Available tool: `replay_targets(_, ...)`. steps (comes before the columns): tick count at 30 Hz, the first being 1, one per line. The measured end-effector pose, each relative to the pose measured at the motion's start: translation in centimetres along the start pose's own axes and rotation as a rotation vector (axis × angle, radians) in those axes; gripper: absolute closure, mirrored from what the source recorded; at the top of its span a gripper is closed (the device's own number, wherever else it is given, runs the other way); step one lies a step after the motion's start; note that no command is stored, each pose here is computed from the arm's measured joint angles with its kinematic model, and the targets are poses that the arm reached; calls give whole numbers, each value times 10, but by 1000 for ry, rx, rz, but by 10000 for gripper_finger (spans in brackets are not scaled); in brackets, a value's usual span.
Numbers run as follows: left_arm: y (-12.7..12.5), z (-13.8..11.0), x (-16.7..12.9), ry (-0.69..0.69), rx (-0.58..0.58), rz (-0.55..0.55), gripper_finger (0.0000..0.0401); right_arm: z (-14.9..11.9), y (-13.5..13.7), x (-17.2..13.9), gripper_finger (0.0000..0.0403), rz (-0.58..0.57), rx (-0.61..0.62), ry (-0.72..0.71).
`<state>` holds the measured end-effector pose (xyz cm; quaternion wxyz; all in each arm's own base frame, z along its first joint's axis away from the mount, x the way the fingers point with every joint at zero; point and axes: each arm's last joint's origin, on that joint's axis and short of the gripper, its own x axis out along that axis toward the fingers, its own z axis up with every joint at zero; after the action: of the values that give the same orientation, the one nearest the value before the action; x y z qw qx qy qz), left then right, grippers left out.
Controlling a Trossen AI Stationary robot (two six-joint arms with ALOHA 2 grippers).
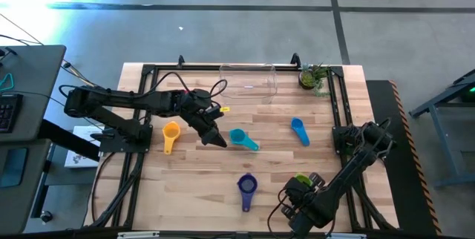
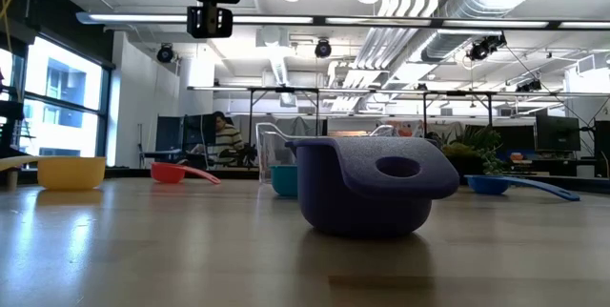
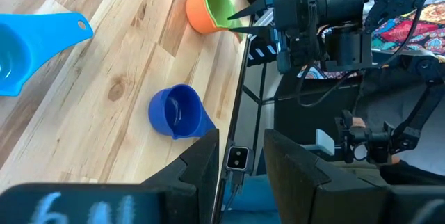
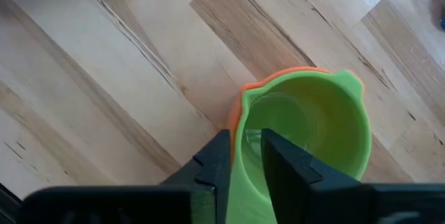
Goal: Nest measuring cups in basket
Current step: Stack the green measuring cup on top of the orange measuring cup
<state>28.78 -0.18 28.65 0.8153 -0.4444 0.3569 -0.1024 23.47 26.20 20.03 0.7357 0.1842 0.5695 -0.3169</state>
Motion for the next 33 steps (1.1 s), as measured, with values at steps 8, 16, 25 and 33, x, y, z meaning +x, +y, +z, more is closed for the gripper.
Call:
replay_targets(8, 0, 0, 0, 0, 0, 0, 297, 8, 5, -21, 325, 29, 15, -61)
replay_targets(16, 0, 0, 0, -5, 53, 4, 297, 37, -1, -56, 325, -15, 40, -176)
replay_targets(25, 7, 7, -6, -37, 61, 22, 298, 80, -11, -81, 324, -33, -66, -215)
replay_targets(33, 10, 11, -9, -46, 58, 25, 298, 118, -34, -102, 324, -20, -138, -287)
